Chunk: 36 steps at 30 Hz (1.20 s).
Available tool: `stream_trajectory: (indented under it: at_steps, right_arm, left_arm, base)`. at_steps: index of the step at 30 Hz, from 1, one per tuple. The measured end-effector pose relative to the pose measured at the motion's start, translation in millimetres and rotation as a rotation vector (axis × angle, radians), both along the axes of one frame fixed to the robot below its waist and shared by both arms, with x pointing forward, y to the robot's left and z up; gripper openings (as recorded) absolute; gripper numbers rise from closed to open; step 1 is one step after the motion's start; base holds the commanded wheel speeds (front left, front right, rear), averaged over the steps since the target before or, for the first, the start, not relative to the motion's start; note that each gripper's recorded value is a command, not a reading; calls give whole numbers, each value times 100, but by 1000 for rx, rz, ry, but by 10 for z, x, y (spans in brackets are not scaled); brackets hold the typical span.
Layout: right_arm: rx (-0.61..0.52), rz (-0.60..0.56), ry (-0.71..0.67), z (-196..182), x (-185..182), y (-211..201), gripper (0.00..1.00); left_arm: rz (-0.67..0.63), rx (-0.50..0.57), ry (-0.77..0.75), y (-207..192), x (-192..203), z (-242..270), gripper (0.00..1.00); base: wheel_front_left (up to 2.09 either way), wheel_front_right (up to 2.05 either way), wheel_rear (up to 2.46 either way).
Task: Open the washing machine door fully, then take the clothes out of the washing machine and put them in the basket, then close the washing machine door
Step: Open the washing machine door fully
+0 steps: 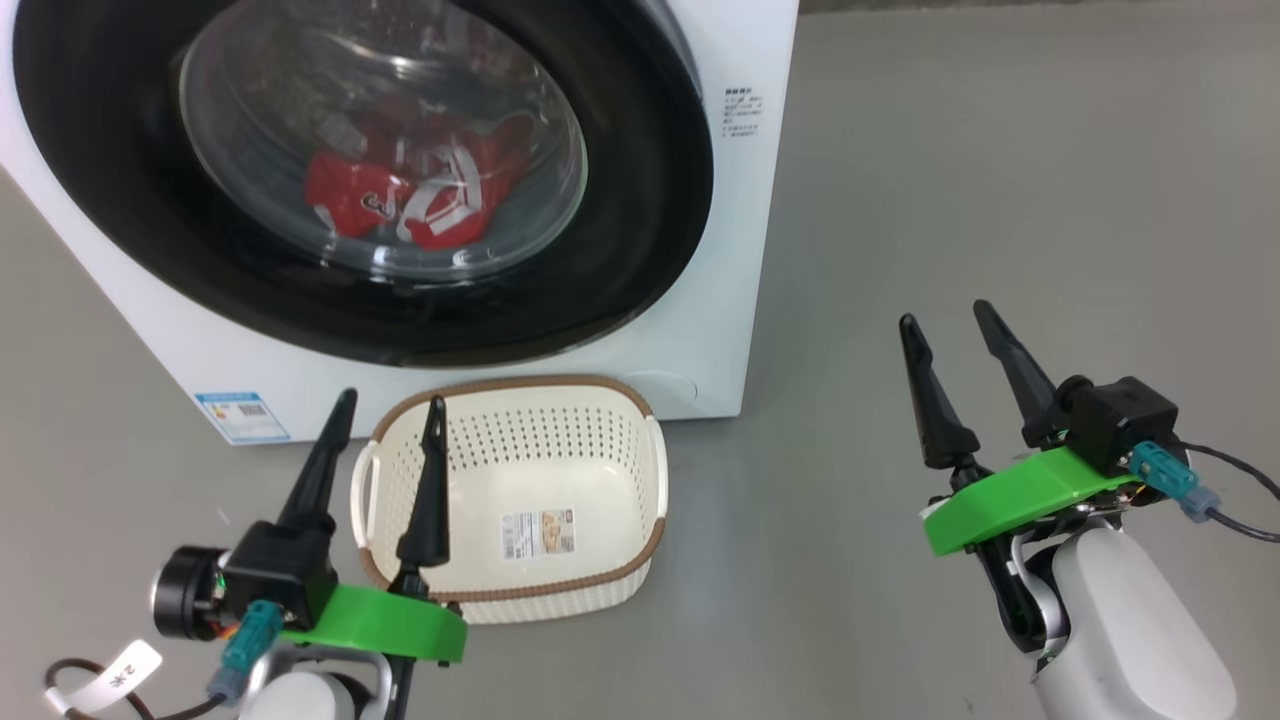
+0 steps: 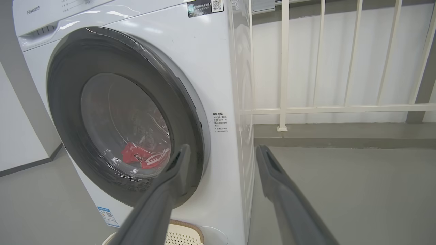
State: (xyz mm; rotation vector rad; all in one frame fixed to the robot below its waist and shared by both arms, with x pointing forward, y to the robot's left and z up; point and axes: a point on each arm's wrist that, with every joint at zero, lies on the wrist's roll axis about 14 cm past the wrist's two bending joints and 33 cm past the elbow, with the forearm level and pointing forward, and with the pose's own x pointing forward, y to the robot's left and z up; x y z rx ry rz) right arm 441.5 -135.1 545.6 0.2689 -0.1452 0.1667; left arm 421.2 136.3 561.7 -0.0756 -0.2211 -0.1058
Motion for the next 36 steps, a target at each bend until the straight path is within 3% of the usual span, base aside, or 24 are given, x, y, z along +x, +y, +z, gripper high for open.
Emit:
stream_trajectory:
  at_steps: [1,2,3,4,22,36]
  right_arm:
    - [2,-2,3,-13,15,-6,100]
    - [4,-4,5,-26,31,-12,42]
    - [8,-6,7,-35,50,-16,9]
    - [16,-4,8,-38,77,-10,0]
    - [374,59,130,-234,711,300,0]
    - [624,131,246,-295,1427,529,0]
  left_arm:
    - [1,-2,-9,3,11,26,100]
    - [1,-4,-18,6,22,50,100]
    - [2,-5,-24,9,34,66,100]
    - [2,-7,-28,13,47,77,100]
    - [12,-10,-60,82,220,98,100]
    - [-6,-19,-141,77,509,220,100]
  base:
    - [0,0,0]
    - [0,0,0]
    - [0,0,0]
    - [0,0,0]
    - [0,0,0]
    - [0,0,0]
